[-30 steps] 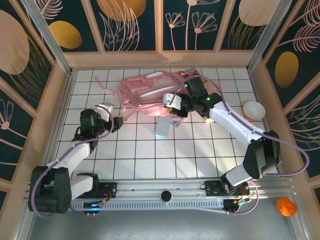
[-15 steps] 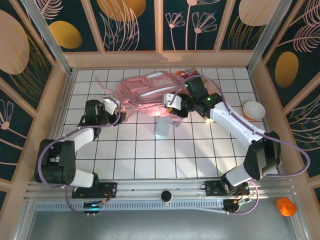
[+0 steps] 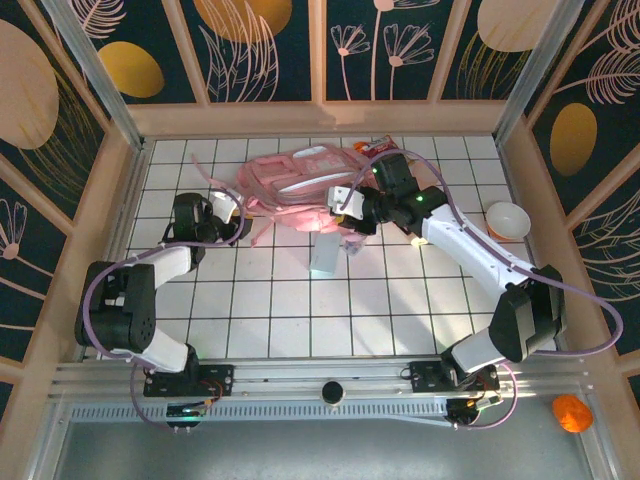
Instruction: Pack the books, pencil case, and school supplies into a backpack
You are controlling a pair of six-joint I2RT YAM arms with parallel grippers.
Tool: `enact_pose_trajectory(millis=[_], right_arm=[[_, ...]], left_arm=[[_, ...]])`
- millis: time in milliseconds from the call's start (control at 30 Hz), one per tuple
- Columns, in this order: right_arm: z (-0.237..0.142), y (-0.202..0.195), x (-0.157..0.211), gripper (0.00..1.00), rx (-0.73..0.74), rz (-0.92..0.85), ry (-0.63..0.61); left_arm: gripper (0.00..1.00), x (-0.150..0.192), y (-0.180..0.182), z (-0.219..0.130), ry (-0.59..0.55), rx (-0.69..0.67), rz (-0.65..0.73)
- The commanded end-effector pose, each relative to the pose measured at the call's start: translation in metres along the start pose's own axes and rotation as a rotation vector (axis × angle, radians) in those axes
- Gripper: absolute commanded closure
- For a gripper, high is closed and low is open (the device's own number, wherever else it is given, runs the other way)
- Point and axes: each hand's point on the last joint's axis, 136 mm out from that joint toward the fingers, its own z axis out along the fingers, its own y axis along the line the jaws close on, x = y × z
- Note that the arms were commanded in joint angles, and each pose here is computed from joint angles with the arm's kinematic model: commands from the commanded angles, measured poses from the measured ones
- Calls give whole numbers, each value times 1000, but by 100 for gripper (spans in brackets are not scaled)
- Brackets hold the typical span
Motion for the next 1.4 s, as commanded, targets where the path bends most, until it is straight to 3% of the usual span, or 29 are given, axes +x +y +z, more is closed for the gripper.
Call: enact_pose_trajectory(millis=[0,167,600,1067,1367], right_arm=[[-40,-19,-57,100,84,-73,-179],[-38,-26,-54,100,126,-43,-168],[11,-44,-38,100,252,56,-104],[84,-61,-61,100,412,249,-129],[123,-37,-104,100,330,305,-248]], left_arm=[[61,-11,0,3,-32,37,38],[100,-15,-16,0,-19,129,46],[100,-44,-56,-56,-81,228,42],[100,-63,-99,-93,-31,350,37],[100,-69,-115,-91,-15,386,8]])
